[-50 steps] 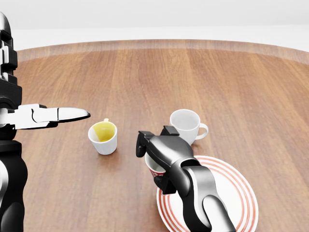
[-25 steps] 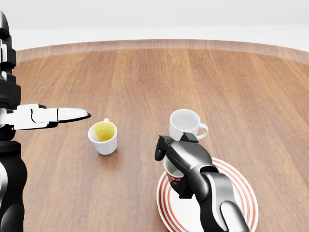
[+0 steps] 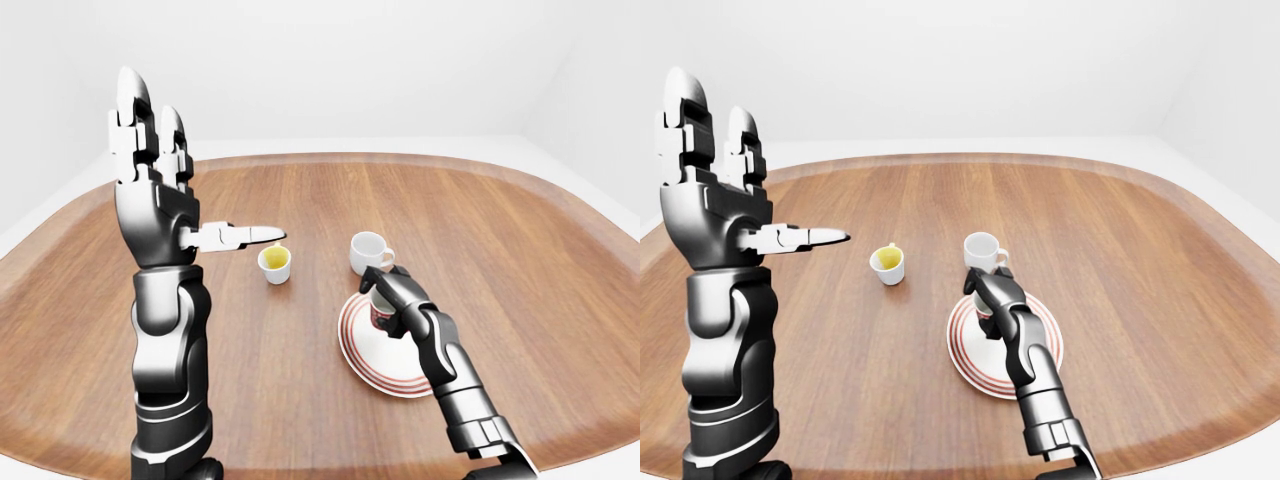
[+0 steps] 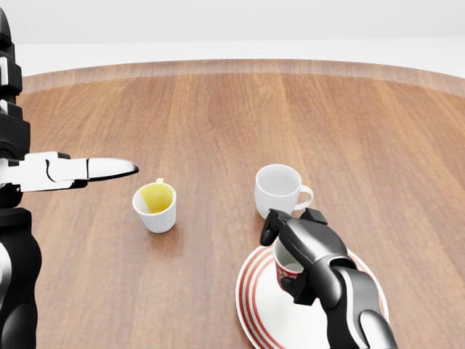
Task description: Pick up the red mug and put it on the plate
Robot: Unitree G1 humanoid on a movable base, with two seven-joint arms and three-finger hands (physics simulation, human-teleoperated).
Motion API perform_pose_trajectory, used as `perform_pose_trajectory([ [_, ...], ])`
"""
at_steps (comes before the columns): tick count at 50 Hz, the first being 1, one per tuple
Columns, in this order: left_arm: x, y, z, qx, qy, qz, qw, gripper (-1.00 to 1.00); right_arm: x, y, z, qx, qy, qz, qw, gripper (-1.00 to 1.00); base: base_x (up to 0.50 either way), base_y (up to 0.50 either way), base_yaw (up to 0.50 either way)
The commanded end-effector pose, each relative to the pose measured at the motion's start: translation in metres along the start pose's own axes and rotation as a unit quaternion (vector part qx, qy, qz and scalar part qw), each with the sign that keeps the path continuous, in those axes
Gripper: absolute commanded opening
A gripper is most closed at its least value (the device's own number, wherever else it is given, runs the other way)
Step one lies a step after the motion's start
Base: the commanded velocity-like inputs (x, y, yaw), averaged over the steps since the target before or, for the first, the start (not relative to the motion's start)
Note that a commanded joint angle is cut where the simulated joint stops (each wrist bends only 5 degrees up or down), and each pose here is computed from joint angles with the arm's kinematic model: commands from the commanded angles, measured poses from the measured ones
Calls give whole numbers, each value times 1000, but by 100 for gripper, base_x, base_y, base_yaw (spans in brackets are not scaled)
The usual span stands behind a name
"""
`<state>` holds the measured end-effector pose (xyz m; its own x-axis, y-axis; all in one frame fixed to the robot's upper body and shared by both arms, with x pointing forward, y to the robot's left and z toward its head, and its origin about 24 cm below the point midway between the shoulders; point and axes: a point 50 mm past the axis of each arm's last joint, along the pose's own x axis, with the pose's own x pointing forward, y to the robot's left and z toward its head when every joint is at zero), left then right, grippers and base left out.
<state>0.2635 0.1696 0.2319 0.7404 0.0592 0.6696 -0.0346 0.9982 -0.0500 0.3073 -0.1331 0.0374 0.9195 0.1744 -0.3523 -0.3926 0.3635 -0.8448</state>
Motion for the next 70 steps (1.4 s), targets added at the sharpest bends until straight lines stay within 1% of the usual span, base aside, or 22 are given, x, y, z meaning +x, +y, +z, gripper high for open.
perform_pose_trajectory([
  [1,1,-2,2,0,-6,-2,1000,100,-3,-4,-14,66,0,-35,997,-100,0,0,0],
  [8,0,-4,-2,1,4,-4,1000,100,-1,2,-19,74,11,-33,997,-100,0,0,0],
  [41,-3,-1,0,3,1,-1,1000,100,10,27,-33,89,52,-17,995,-100,0,0,0],
  [48,-4,-1,0,2,3,-1,1000,100,10,26,-39,88,62,-23,994,-100,0,0,0],
  [70,-4,-2,2,0,-3,-1,1000,100,9,27,-40,86,63,-30,994,-100,0,0,0],
])
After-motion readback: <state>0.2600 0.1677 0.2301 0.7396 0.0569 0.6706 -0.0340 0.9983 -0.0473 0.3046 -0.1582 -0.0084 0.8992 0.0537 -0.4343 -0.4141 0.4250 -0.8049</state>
